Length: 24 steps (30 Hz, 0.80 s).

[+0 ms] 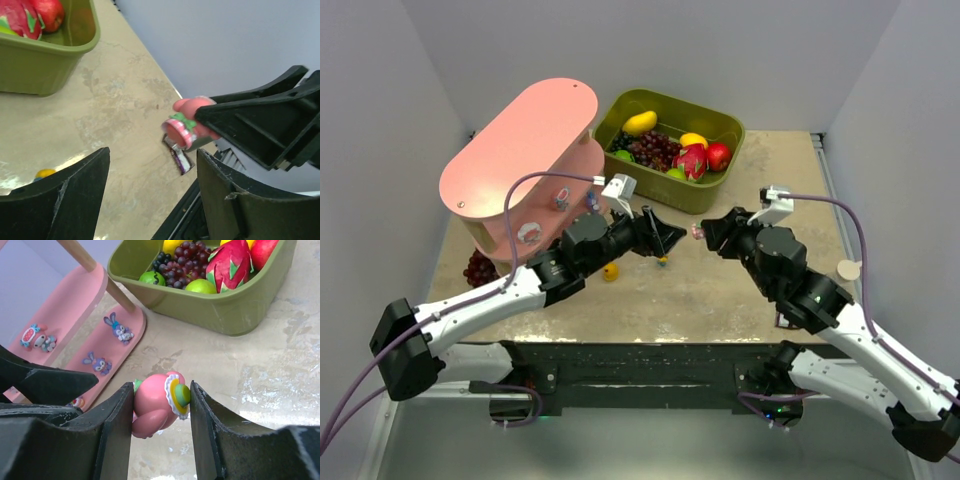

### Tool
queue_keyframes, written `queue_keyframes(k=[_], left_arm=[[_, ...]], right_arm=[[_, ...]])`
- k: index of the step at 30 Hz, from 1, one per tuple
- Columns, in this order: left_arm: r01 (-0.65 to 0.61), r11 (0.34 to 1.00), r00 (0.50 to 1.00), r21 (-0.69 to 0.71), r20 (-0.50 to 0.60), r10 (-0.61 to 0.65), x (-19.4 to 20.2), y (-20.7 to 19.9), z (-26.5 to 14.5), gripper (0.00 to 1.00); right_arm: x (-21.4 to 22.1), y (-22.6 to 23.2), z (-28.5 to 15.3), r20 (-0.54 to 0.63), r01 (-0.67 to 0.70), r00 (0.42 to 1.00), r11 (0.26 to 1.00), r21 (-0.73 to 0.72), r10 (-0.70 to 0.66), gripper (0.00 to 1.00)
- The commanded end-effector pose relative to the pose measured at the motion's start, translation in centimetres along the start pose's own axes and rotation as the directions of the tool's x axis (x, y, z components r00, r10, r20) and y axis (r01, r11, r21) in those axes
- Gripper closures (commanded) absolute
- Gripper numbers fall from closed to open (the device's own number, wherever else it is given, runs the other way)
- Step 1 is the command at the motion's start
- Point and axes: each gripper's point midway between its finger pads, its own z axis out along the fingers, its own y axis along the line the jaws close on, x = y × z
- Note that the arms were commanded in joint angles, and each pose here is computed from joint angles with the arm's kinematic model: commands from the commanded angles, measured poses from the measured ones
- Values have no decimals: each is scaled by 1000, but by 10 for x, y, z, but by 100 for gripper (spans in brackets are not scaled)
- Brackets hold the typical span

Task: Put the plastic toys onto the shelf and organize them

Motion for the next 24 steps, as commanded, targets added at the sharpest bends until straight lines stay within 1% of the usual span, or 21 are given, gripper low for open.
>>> queue_keyframes(k=[1,5,12,15,18,24], left_arm=[[58,995,994,79,86,-64,-9,-24,12,26],[86,993,993,86,78,-93,0,-24,16,29],[110,990,991,84,71,-117,4,-23,21,51],[115,990,990,83,74,-121,4,-22,22,56],[115,990,990,83,74,-121,4,-22,24,60],[120,988,991,98,53,-126,8,-26,28,63]], right_arm=[[-4,12,1,15,8,1000,998,-60,-8,100],[-3,14,3,14,5,1000,998,-70,-4,100],[-2,18,3,17,-3,1000,996,-94,4,100],[-1,20,4,12,-4,1000,995,-102,5,100],[1,21,5,7,-5,1000,994,-108,6,100],[3,24,7,3,-12,1000,993,-118,13,100]])
